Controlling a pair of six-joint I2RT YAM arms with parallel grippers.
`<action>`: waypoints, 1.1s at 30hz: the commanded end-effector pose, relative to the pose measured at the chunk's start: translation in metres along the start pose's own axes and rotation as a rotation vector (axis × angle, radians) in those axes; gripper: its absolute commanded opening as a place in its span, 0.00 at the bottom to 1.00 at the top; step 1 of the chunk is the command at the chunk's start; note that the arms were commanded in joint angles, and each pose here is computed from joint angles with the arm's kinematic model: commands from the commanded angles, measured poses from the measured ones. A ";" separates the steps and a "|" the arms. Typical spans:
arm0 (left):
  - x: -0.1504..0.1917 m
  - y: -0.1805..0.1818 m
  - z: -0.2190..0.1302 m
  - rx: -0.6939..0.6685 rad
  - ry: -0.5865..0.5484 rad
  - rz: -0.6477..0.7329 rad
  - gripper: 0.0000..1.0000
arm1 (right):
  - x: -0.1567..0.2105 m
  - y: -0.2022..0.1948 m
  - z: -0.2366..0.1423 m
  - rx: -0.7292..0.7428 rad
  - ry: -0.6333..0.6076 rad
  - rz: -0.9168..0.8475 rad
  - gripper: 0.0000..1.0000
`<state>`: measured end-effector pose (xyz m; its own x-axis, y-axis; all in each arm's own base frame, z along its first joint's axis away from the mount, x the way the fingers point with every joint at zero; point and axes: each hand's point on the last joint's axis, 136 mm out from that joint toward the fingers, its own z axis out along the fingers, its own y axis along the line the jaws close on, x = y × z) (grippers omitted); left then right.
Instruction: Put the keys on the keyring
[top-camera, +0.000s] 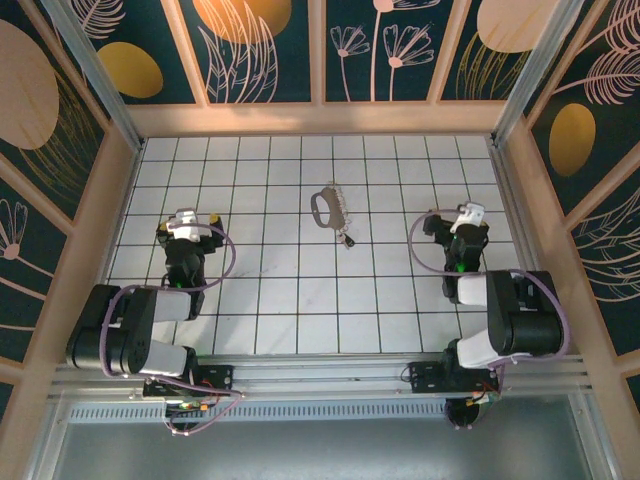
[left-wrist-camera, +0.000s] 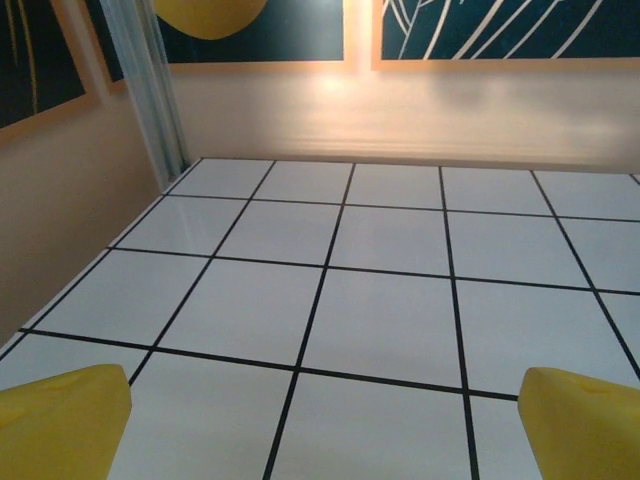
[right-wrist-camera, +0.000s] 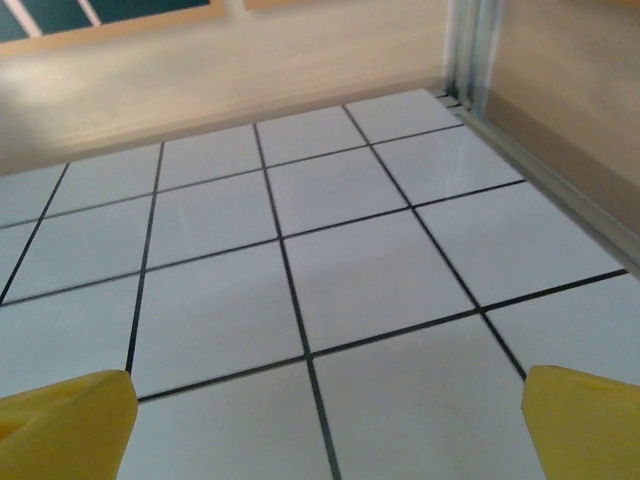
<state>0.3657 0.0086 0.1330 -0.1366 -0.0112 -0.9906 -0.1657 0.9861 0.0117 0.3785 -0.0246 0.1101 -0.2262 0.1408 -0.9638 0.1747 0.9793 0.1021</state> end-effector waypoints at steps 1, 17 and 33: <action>-0.016 -0.003 -0.002 0.058 -0.087 -0.020 0.99 | -0.014 0.010 -0.010 -0.078 -0.115 -0.021 0.99; -0.004 0.003 0.015 0.099 -0.032 -0.072 0.99 | -0.008 0.017 -0.005 -0.155 -0.082 -0.024 0.99; -0.002 0.005 0.016 0.089 -0.026 -0.074 0.99 | -0.008 0.017 -0.004 -0.156 -0.077 -0.024 0.99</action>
<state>0.3756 0.0136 0.1291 -0.1148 -0.0647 -0.9913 -0.0837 0.9950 -0.0552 0.3721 -0.0107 0.1064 -0.2002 0.1125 -0.9733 0.0334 0.9936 0.1080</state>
